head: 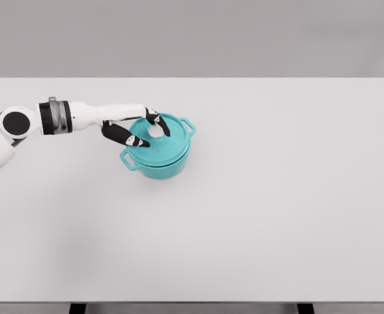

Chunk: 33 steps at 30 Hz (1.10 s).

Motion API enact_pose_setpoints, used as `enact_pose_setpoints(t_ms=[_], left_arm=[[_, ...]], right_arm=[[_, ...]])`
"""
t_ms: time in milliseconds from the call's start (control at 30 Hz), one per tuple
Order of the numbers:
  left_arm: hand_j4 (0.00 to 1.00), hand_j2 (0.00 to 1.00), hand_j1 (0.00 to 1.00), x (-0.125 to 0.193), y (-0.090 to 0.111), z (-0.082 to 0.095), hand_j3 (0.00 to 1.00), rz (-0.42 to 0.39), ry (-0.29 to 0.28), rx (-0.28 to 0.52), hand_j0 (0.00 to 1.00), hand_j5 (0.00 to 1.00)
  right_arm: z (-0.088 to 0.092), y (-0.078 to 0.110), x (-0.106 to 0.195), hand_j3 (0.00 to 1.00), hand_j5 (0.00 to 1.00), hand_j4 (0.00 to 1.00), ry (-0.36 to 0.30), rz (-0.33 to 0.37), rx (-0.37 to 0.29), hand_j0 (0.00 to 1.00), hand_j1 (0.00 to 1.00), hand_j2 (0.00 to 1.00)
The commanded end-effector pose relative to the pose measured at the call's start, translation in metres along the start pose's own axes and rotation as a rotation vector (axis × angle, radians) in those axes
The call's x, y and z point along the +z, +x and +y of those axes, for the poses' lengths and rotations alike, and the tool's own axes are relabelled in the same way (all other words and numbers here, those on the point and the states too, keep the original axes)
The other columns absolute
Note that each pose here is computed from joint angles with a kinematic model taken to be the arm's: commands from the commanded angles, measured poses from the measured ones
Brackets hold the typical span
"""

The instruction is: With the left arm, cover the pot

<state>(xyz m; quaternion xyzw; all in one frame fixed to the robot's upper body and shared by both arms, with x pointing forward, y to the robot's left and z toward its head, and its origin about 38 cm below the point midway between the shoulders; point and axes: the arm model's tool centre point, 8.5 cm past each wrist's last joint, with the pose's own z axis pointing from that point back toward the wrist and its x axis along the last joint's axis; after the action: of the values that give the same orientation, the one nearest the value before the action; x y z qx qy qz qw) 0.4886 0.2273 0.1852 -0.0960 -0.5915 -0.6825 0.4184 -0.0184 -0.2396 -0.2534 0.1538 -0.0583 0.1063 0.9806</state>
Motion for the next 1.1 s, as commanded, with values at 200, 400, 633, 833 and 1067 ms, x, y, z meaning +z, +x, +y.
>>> enact_pose_setpoints(t_ms=[200, 400, 633, 833, 1067], left_arm=[[0.69, 0.69, 0.69, -0.0005, -0.0006, -0.0038, 0.69, 0.005, -0.028, -0.020, 0.69, 0.69], [0.72, 0.72, 0.72, -0.0005, -0.0006, -0.0039, 0.72, 0.005, -0.029, -0.020, 0.72, 0.72], [0.74, 0.74, 0.74, -0.0002, -0.0014, -0.0040, 0.74, 0.010, -0.030, -0.017, 0.74, 0.74], [0.75, 0.75, 0.75, -0.0007, -0.0014, -0.0032, 0.75, 0.013, -0.028, -0.015, 0.75, 0.75], [0.77, 0.77, 0.77, 0.0003, -0.0017, -0.0021, 0.77, 0.016, -0.024, -0.016, 0.77, 0.77]], right_arm=[[0.0000, 0.0001, 0.0000, 1.00, 1.00, 1.00, 0.000, 0.000, 0.001, 1.00, 1.00, 1.00], [0.0000, 0.0001, 0.0000, 1.00, 1.00, 1.00, 0.000, 0.000, 0.001, 1.00, 1.00, 1.00], [0.0000, 0.0001, 0.0000, 1.00, 1.00, 1.00, 0.000, 0.000, 0.001, 1.00, 1.00, 1.00], [0.0000, 0.0001, 0.0000, 1.00, 1.00, 1.00, 0.000, 0.000, 0.001, 1.00, 1.00, 1.00], [0.0000, 0.0001, 0.0000, 1.00, 1.00, 1.00, 0.000, 0.000, 0.001, 1.00, 1.00, 1.00]])
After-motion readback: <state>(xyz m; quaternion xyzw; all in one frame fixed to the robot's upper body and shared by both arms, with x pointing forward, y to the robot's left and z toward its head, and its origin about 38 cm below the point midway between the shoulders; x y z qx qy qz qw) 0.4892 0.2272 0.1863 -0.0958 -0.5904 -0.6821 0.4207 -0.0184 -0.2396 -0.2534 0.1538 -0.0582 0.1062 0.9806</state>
